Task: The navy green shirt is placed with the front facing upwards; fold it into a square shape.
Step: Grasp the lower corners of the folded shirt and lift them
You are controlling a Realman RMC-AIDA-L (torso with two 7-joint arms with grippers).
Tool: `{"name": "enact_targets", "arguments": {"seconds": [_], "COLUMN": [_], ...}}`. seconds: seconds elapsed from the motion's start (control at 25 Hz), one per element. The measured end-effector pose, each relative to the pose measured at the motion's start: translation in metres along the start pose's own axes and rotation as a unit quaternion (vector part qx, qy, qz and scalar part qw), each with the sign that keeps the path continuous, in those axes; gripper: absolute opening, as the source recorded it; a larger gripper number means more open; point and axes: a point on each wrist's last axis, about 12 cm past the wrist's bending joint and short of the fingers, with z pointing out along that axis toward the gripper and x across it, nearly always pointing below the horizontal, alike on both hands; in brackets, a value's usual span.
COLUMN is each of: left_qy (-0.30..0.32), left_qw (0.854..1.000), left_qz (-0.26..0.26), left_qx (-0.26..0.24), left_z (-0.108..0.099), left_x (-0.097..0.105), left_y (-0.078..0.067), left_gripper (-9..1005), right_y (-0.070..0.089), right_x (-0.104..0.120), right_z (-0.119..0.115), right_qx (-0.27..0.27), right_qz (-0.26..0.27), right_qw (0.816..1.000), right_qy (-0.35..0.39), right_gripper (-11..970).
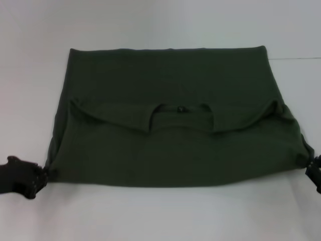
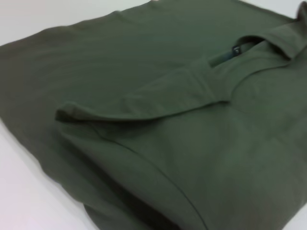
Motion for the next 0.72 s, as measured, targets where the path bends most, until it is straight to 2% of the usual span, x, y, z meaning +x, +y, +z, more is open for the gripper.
{"name": "enact_targets", "arguments": {"seconds": [0.32,0.72], "left_qy": [-0.048,-0.067], "left_qw": [0.998,0.996], "left_qz": [0.014,0.020], "left_qx": [0.028,0.060], "left_z": [-0.030,-0.051], "left_x": [0.038,0.062], "left_y": [-0.021,-0.041], "left_gripper": [46,46], "right_y": [0.016,0.030], "right_x": [0.014,0.029], "right_z": [-0.004,-0.021], "right_qx": [-0.027,-0.041], "right_qz": [0.002,0.002], "right_qw": [1.000,0.999], "right_qy": [-0.003,-0.005], "right_gripper": [51,50]}}
